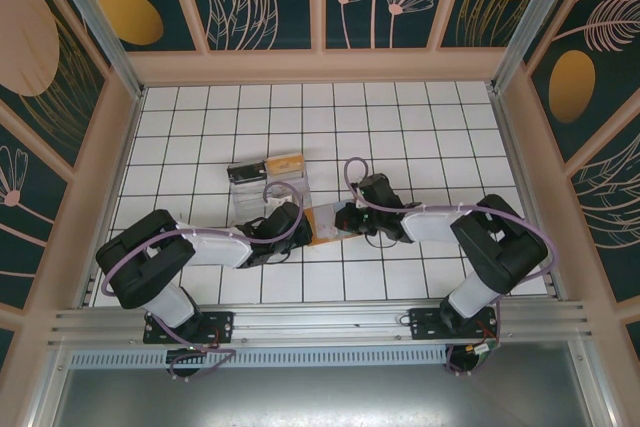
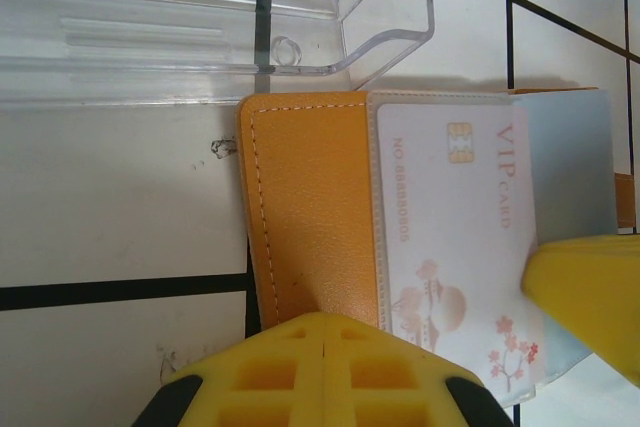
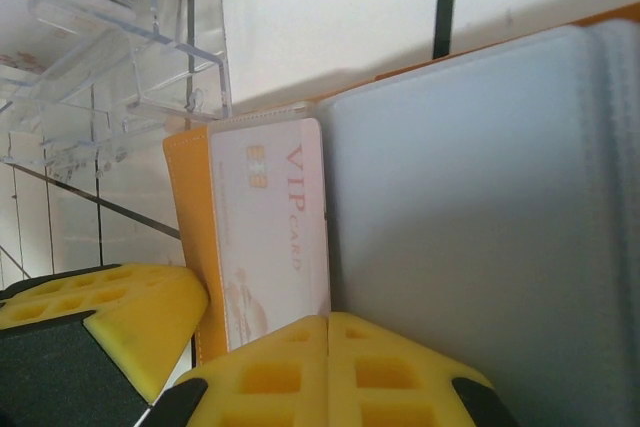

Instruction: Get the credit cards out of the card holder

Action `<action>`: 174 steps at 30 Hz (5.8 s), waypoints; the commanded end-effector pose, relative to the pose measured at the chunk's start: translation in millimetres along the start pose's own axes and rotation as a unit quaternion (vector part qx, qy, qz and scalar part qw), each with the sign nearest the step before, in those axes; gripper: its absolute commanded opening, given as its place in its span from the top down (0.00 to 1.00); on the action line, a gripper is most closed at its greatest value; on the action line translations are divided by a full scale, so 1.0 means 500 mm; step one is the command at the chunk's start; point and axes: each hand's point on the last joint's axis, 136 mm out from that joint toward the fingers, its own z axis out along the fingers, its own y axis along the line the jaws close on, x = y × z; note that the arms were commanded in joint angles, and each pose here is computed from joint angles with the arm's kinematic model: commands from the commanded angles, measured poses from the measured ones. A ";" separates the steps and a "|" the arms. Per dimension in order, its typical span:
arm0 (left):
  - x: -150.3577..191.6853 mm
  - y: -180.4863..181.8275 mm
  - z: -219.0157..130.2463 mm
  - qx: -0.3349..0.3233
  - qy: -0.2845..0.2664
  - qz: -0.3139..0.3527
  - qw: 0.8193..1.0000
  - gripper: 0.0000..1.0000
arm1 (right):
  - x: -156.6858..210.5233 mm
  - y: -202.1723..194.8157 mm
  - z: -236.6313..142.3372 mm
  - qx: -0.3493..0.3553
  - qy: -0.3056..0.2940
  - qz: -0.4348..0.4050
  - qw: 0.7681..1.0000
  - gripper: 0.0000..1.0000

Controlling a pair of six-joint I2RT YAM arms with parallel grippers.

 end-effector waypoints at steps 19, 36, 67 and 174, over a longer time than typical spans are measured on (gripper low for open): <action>-0.029 -0.016 -0.034 -0.002 -0.016 0.016 1.000 0.91 | 0.017 0.018 0.028 -0.011 0.031 -0.031 0.999 1.00; -0.022 -0.032 0.000 0.001 -0.001 0.021 1.000 1.00 | 0.024 0.017 0.031 -0.011 0.034 -0.032 0.999 1.00; 0.036 0.068 0.031 -0.103 0.055 0.018 0.993 1.00 | 0.003 -0.044 0.011 0.014 0.031 -0.028 0.999 1.00; 0.038 0.024 0.036 -0.065 0.072 0.033 0.995 1.00 | -0.023 -0.032 -0.029 -0.082 0.031 0.002 0.996 0.94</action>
